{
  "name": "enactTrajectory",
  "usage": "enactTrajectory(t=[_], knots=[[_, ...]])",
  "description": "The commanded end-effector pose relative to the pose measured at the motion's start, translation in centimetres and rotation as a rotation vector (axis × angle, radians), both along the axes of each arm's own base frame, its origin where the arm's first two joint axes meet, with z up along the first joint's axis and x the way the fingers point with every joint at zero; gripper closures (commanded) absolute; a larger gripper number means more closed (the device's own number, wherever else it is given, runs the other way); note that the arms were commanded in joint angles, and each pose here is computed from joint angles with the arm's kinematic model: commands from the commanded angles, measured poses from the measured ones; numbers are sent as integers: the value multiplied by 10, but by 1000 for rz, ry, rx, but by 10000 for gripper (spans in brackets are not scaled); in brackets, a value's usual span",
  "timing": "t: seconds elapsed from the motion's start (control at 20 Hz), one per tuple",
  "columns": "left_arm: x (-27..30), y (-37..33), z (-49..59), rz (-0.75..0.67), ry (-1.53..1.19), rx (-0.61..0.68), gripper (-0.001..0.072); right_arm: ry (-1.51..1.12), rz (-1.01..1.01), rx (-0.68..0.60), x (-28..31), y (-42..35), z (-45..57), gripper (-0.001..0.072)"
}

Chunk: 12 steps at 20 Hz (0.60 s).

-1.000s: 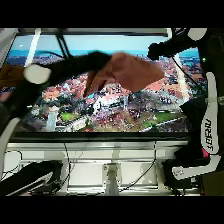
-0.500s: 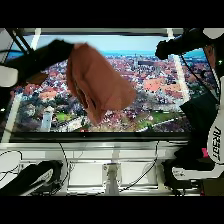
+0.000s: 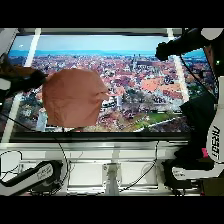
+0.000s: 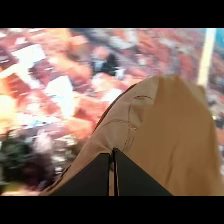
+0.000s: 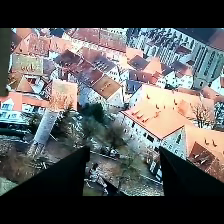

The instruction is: Fold the clothes and pants, and hang the long-sleeved shirts on hangers.

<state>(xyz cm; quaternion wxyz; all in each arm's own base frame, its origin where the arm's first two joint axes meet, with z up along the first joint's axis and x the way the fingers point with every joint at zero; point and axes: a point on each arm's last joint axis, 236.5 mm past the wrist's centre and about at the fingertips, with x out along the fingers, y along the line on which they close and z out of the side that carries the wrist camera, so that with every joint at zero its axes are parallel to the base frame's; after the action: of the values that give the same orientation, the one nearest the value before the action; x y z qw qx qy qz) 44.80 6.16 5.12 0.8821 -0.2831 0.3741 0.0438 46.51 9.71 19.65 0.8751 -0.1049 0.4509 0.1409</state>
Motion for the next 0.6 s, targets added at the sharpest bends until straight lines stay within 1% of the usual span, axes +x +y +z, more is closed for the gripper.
enactTrajectory(t=[0.0,0.05,0.15,0.25,0.3,0.45,0.55], knots=[[-34,60,-13,56,78,19,696,54,0,-11,-2,-1,-25,223],[-43,73,-5,70,66,35,696,76,0,-15,-3,-1,-33,223],[-56,93,34,86,-23,107,697,108,-1,-20,-6,-1,-47,223],[-67,100,93,73,-170,222,696,127,-4,-20,-8,-1,-56,223],[-76,110,127,109,-238,292,697,132,-2,-18,-8,-1,-59,223],[-121,150,248,355,-523,533,698,129,1,2,-7,4,-61,223],[-156,156,309,472,-667,655,699,131,5,11,-7,7,-61,223]])
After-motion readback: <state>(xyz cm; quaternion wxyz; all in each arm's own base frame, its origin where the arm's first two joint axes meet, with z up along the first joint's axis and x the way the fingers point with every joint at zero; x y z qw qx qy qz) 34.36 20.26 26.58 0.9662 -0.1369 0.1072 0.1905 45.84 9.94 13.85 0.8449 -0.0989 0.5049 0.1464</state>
